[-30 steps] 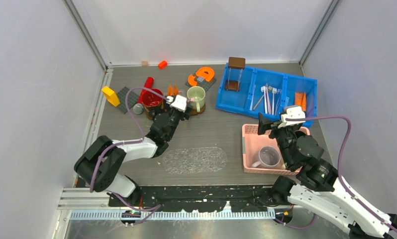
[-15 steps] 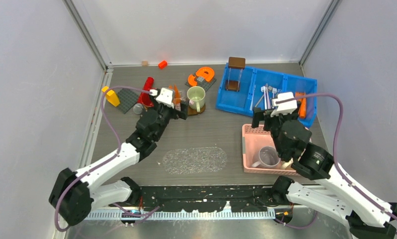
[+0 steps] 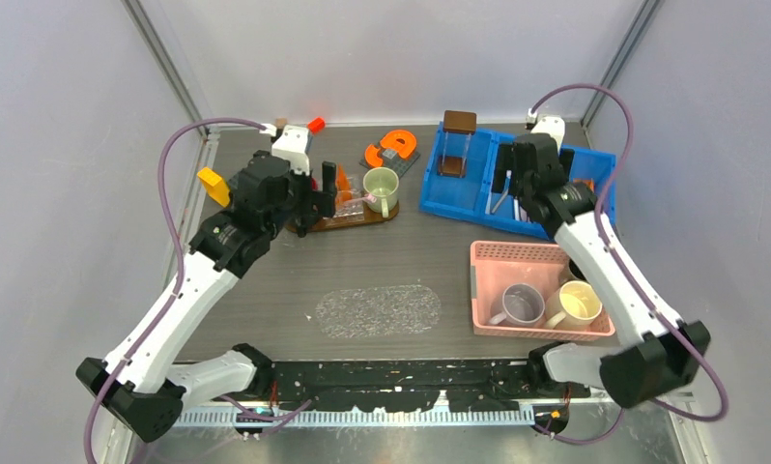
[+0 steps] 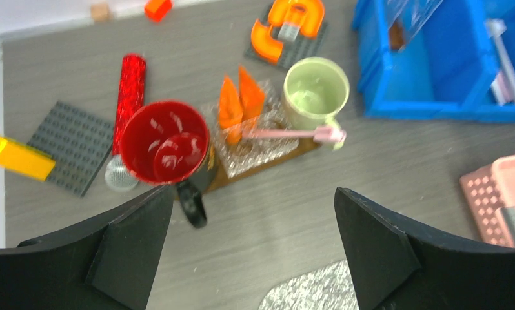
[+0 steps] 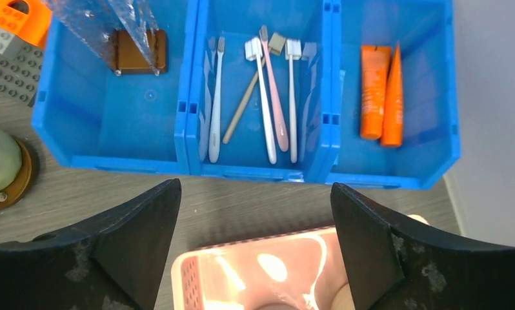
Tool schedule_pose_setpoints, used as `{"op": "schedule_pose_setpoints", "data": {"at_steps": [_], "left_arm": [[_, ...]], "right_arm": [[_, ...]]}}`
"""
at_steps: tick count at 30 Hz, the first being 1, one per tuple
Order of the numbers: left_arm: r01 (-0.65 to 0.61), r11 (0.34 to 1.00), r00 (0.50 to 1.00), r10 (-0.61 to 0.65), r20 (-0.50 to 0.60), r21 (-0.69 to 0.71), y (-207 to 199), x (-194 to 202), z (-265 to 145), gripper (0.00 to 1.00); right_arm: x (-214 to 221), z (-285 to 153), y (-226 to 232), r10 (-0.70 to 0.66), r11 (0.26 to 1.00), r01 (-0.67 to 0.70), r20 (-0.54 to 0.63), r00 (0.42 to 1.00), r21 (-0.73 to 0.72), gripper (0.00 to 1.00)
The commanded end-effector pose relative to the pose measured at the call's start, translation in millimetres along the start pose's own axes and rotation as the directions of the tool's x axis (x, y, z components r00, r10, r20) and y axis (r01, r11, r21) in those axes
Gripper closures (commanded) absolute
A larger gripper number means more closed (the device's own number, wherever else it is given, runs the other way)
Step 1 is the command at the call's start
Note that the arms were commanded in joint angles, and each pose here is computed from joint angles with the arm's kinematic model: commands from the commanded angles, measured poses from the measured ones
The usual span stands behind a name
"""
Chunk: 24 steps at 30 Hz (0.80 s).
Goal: Prepare toiletry sets of a toothbrush and toothpaste on the tray
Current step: Place the toothbrush in the toothpaste holder, then pick up the toothbrush from the storage box.
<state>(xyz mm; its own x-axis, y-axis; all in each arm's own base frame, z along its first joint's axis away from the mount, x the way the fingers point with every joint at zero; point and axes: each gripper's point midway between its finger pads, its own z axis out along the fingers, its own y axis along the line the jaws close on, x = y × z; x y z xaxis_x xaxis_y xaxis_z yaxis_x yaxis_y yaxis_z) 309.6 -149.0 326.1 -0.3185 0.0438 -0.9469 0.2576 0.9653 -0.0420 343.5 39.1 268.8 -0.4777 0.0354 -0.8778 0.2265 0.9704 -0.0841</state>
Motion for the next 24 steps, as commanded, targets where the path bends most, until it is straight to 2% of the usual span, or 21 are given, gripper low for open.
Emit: {"op": "schedule_pose_setpoints", "data": {"at_steps": [1, 5, 8, 12, 18, 24], "left_arm": [[-0.022, 1.0, 0.981, 0.023, -0.193, 0.009, 12.6, 34.5, -16.3, 0.0], [-0.042, 0.999, 0.981, 0.041, -0.187, 0.001, 19.3, 37.0, -20.4, 0.0], [-0.057, 0.998, 0.988, 0.051, -0.143, -0.04, 27.7, 37.1, -16.8, 0.0], [-0.051, 0.996, 0.995, 0.045, -0.086, -0.076, 35.3, 43.1, -10.3, 0.0], [-0.07, 0.986, 0.996, 0.062, -0.058, -0.151, 52.4, 49.0, -12.9, 0.0], [-0.089, 0.972, 0.996, 0.082, -0.041, -0.217, 65.7, 49.7, -14.9, 0.0]], "right_arm": [[0.9, 33.6, 6.6, 0.126, 0.991, -0.129, -0.12, 0.985, -0.021, 0.11], [16.6, 77.5, 3.4, 0.169, 0.985, -0.172, -0.23, 0.958, 0.007, 0.18], [27.4, 110.5, 0.8, 0.188, 0.982, -0.189, -0.285, 0.94, 0.026, 0.24], [42.1, 146.1, -2.8, 0.198, 0.98, -0.191, -0.344, 0.918, 0.055, 0.38], [66.9, 189.5, -4.1, 0.167, 0.986, -0.146, -0.415, 0.894, 0.082, 0.6], [90.5, 220.3, -6.0, 0.13, 0.99, -0.087, -0.467, 0.875, 0.114, 0.66]]}}
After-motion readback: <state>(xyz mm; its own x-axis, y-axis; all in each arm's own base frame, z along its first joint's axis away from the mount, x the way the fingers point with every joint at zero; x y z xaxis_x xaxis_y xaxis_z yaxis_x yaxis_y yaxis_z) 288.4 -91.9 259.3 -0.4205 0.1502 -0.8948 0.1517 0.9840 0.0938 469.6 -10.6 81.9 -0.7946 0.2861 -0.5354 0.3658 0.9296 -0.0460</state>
